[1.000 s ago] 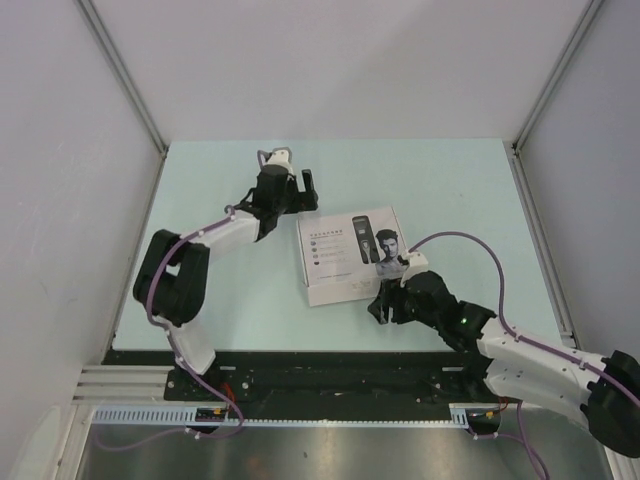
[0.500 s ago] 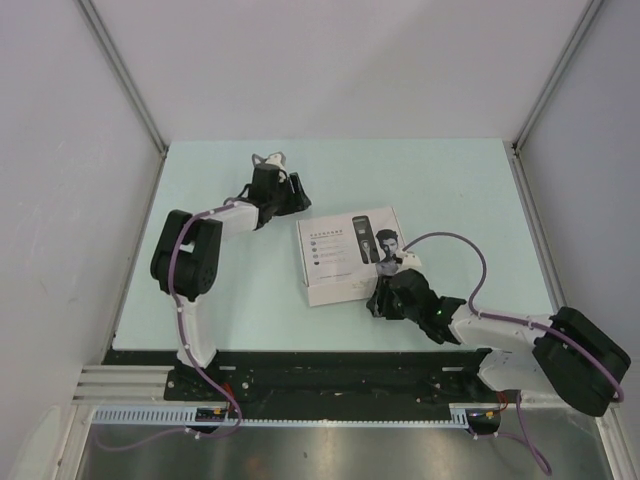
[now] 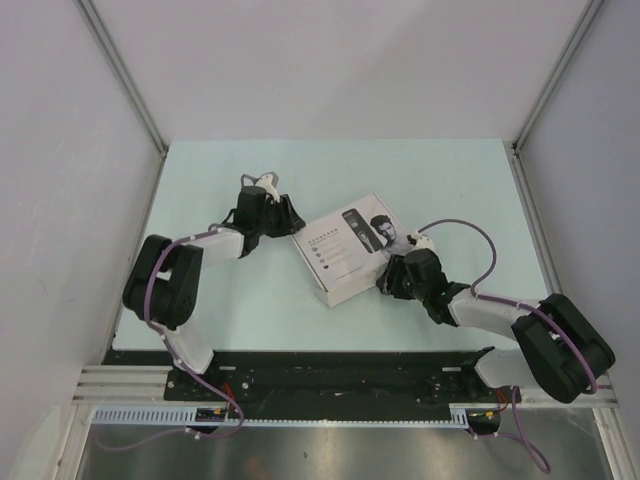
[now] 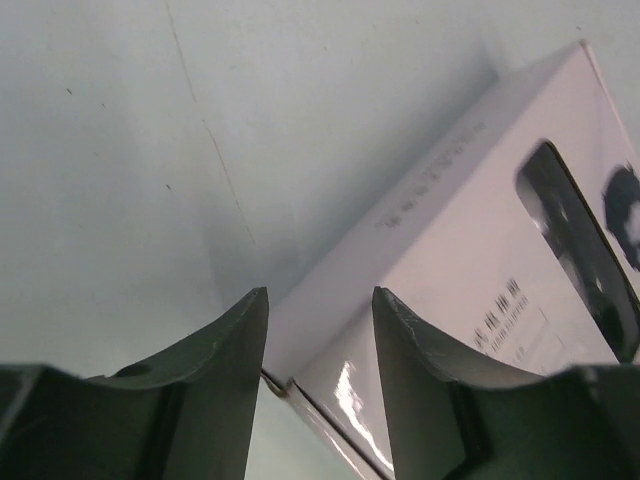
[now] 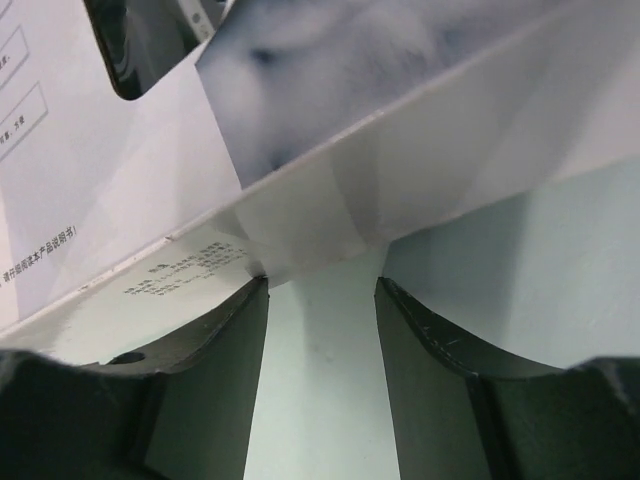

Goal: Sort the hair-cutting tools
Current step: Close the storage box at the center of the board.

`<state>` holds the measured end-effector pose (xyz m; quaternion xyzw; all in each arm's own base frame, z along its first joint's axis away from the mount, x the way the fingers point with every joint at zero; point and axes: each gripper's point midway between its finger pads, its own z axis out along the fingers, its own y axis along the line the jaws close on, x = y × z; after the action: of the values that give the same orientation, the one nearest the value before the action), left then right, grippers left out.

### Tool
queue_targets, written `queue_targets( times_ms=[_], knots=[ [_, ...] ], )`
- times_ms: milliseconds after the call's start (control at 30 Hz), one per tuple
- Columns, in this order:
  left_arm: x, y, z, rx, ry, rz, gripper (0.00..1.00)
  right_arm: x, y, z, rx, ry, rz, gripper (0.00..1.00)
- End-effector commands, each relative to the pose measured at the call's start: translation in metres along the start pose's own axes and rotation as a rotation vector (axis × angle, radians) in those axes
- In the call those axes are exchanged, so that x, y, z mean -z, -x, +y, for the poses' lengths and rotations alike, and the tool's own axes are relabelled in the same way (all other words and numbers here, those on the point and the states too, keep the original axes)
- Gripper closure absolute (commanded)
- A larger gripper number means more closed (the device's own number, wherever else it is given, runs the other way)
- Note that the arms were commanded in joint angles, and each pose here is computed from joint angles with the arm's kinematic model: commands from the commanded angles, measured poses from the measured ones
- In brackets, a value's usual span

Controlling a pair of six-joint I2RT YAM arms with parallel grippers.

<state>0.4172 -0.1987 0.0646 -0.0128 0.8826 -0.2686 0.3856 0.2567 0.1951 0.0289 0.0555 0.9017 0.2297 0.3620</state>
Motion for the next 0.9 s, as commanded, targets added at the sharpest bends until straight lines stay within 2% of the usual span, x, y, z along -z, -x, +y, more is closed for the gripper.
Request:
queue_targets(
  times_ms=[0, 167, 333, 500, 633, 867],
  knots=[
    [0.025, -0.004, -0.033, -0.023, -0.132, -0.026, 0.48, -0.007, 0.007, -0.025, 0.052, -0.079, 0.021, 0.46],
    [0.046, -0.017, -0.042, -0.041, -0.142, -0.053, 0.47, 0.009, 0.012, -0.033, 0.038, -0.127, 0.004, 0.38],
    [0.06, -0.018, -0.045, -0.06, -0.143, -0.083, 0.46, 0.047, 0.006, -0.043, 0.003, -0.226, -0.01, 0.27],
    [0.071, -0.022, -0.053, -0.083, -0.165, -0.101, 0.47, 0.077, 0.014, -0.006, -0.026, -0.119, -0.11, 0.19],
    [0.075, -0.029, -0.06, -0.1, -0.18, -0.102, 0.48, 0.078, -0.011, 0.025, 0.02, -0.035, -0.059, 0.14],
    [0.073, -0.042, -0.064, -0.111, -0.188, -0.083, 0.47, 0.066, -0.027, 0.051, 0.077, -0.105, -0.098, 0.09]
  ],
)
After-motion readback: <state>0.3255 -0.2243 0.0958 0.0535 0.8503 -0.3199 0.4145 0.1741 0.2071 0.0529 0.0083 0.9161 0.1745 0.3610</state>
